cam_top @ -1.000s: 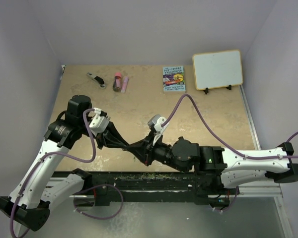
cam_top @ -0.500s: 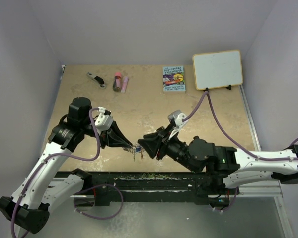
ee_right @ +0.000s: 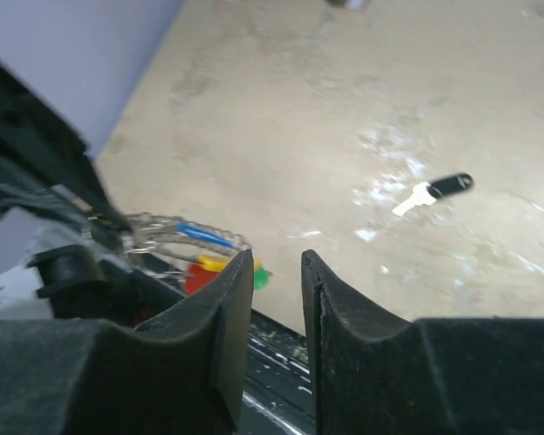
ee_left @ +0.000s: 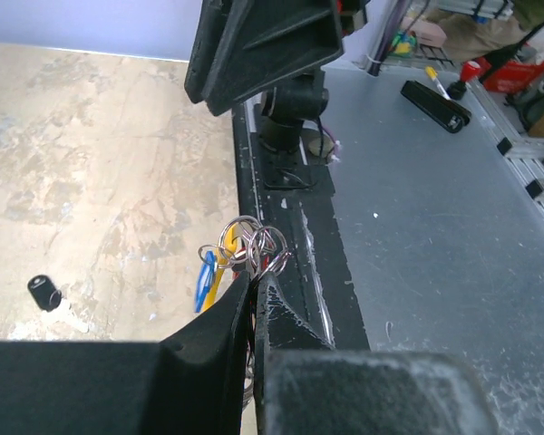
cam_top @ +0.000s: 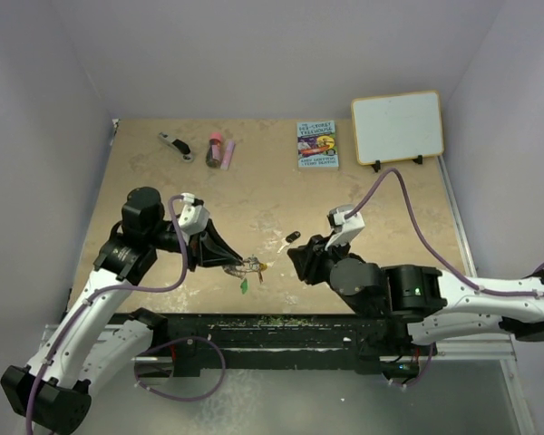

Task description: Put the keys on the keyring

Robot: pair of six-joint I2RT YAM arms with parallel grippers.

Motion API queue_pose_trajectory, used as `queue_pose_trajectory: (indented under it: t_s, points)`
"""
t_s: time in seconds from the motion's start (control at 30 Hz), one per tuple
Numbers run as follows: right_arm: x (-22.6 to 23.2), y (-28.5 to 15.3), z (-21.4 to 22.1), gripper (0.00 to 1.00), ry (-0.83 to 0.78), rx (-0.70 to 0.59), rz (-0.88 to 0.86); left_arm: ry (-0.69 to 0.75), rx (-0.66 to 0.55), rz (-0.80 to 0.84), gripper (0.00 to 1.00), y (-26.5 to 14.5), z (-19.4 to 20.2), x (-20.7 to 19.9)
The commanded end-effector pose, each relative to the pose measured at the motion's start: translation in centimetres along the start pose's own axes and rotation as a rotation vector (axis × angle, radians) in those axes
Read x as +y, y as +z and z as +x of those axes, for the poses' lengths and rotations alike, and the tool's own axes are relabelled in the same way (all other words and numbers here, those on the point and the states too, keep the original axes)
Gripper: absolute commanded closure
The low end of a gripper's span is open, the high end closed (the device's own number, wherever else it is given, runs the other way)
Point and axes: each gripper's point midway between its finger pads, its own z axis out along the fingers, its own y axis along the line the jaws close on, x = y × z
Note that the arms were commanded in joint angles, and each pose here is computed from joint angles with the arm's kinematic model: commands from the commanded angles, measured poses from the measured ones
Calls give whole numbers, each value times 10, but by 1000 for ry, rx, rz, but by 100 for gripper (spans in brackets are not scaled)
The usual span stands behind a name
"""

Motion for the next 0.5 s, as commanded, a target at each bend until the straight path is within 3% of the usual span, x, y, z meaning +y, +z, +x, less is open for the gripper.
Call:
queue_pose_trajectory:
  t_s: [0.0,0.3,0.47]
  points:
    - [-50,9,12,70,81,43,184,7,-30,-69,96,-4,-8,10]
    - [-107,86,60,70,104,276,314,-25,-53,-204,96,-11,-7,24]
    - [-121,133,71,80,46,338,301,-28,-78,-260,96,-16,-4,30]
